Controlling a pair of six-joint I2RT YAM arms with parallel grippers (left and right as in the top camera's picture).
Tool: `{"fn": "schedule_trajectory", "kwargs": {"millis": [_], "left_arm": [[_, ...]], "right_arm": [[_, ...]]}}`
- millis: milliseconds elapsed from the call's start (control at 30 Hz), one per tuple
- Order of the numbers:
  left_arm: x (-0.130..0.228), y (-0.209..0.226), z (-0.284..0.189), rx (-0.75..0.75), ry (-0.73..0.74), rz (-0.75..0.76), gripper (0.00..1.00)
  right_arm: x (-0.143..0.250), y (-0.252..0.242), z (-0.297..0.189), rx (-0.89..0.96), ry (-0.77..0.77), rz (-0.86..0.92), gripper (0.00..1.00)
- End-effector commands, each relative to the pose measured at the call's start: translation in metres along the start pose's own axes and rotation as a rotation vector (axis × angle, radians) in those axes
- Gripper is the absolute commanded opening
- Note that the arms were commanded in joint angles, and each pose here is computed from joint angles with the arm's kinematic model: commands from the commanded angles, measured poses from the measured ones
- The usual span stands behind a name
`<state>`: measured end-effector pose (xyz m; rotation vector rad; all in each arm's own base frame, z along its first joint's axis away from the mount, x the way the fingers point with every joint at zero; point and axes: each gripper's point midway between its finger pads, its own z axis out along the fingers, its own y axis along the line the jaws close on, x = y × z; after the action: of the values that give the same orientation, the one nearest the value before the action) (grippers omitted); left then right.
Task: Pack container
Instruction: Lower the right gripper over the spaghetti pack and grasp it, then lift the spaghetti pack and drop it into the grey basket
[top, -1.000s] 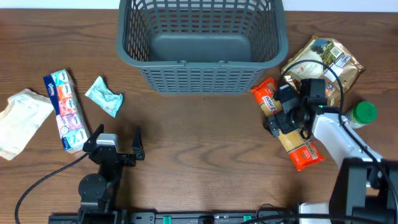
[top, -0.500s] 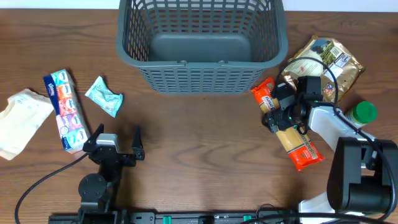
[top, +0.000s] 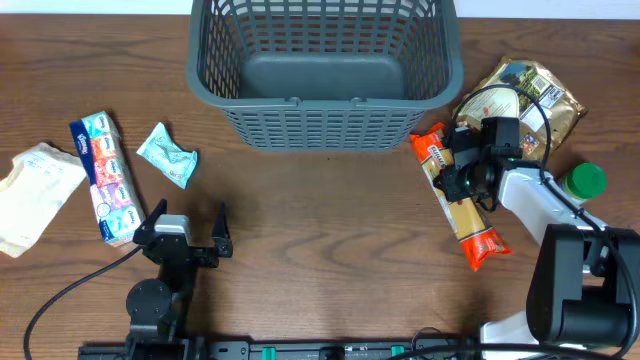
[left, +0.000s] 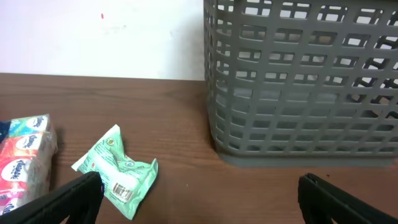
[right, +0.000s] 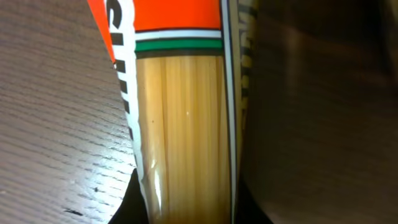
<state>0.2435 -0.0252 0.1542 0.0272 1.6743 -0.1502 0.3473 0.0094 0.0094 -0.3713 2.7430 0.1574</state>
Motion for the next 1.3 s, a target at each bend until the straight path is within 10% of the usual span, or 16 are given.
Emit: {"fn": "schedule_trajectory", "kwargs": {"millis": [0, 633, 933, 1267], "left_arm": [[0.015, 0.001, 0.001, -0.004, 0.045, -0.014, 0.98], [0.015, 0.001, 0.001, -0.003, 0.045, -0.014, 0.98], [0.015, 0.000, 0.001, 0.000, 0.045, -0.014, 0.98], [0.015, 0.000, 0.001, 0.000, 0.045, -0.014, 0.98]], "right_arm": [[-0.013, 0.008, -0.015, -0.041, -0.037, 0.064, 0.01], [-0.162, -0.073, -0.260, 0.442, -0.645, 0.436, 0.01], [-0.250, 0.009, -0.404, 0.253, -0.960, -0.087, 0.01], [-0.328, 0.109, -0.408, 0.151, -1.025, -0.590, 0.01]]}}
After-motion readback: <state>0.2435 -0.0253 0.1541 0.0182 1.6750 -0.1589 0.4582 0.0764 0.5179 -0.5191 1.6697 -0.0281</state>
